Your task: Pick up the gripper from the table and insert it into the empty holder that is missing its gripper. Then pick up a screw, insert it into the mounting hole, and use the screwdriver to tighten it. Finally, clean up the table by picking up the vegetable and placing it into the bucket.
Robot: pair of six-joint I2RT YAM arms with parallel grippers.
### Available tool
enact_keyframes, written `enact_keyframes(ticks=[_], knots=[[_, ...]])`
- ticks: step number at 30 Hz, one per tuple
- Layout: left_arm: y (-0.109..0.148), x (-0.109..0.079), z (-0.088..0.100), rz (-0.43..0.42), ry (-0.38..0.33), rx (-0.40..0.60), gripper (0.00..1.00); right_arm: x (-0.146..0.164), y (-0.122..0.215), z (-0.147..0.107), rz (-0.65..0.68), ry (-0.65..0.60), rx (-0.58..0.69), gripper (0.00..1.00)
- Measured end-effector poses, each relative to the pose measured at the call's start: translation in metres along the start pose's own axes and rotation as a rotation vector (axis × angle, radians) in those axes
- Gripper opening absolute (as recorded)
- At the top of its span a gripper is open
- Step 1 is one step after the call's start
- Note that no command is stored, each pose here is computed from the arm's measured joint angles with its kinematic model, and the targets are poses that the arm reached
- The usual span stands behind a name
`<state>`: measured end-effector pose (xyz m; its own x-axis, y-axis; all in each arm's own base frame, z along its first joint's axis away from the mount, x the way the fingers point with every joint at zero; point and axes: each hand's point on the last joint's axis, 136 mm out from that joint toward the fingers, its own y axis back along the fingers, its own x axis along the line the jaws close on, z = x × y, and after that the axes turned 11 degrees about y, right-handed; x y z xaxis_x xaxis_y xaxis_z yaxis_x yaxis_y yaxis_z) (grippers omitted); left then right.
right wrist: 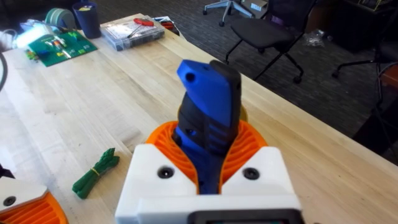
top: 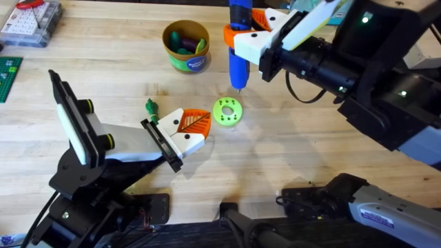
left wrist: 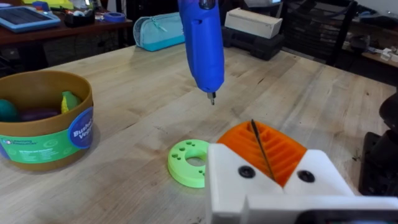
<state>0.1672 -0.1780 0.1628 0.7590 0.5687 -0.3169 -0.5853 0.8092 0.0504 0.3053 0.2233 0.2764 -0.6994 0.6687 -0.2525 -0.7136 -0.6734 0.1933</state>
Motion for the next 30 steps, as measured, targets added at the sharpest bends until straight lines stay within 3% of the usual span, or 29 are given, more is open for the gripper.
enact_keyframes(ticks=[8, 14, 18, 24, 30], knots=[[0.000, 0.002, -0.005, 0.006, 0.010, 0.019, 0.009, 0.001, 0.000, -0.034, -0.012, -0.024, 0.131, 0.117], [0.000, 0.002, -0.005, 0.006, 0.010, 0.019, 0.009, -0.017, 0.022, -0.104, -0.164, 0.003, 0.457, 0.117], [0.000, 0.002, -0.005, 0.006, 0.010, 0.019, 0.009, -0.028, 0.050, -0.148, -0.223, 0.129, 0.694, 0.116], [0.000, 0.002, -0.005, 0.006, 0.010, 0.019, 0.009, -0.033, 0.047, -0.181, -0.160, 0.373, 0.855, 0.118], [0.000, 0.002, -0.005, 0.006, 0.010, 0.019, 0.009, -0.023, 0.039, -0.230, -0.043, 0.465, 1.005, 0.118]])
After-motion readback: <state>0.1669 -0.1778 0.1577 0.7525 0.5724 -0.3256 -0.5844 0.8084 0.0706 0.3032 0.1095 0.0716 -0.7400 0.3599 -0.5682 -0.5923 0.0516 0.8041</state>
